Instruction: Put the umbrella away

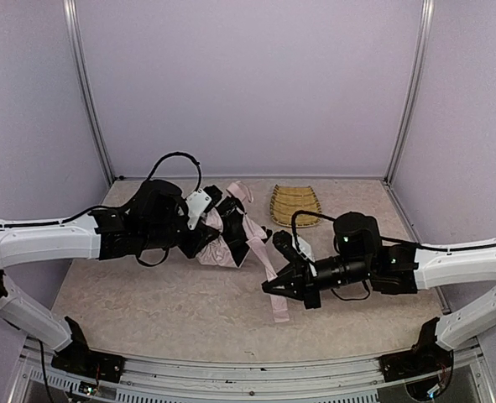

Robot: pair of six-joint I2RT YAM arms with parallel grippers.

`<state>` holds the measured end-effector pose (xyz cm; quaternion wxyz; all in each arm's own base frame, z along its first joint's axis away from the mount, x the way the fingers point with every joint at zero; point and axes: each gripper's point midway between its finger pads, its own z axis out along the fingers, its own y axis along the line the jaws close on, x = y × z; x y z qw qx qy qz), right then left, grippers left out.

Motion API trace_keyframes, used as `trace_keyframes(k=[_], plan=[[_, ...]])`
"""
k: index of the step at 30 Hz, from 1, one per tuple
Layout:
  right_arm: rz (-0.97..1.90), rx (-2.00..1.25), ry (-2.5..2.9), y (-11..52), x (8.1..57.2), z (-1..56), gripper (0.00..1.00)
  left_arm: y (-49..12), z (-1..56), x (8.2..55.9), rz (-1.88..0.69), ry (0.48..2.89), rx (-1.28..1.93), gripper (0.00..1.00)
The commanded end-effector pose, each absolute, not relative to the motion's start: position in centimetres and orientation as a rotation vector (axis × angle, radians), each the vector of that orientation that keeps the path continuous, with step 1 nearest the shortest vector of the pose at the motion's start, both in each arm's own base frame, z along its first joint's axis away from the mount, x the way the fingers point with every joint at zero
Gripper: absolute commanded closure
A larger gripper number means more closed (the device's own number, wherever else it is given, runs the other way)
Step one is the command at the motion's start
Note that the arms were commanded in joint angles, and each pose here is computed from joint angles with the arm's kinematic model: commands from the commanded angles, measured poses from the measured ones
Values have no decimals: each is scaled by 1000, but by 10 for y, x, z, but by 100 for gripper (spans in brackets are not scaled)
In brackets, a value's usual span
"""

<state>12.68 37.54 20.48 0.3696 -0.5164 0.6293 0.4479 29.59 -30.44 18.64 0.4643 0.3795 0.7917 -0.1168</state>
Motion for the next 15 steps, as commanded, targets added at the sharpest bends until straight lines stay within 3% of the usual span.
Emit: trace_keyframes(k=[1, 7, 15], plan=[[1112, -1266, 1568, 372, 128, 184, 100, -306, 309, 302, -475, 1637, 732, 100], [943, -1109, 1532, 364, 169, 171, 100, -324, 374, 223, -777, 1330, 867, 100], [875, -1075, 1529, 379, 208, 172, 99, -349, 380, 156, -916, 1173, 1048, 100]])
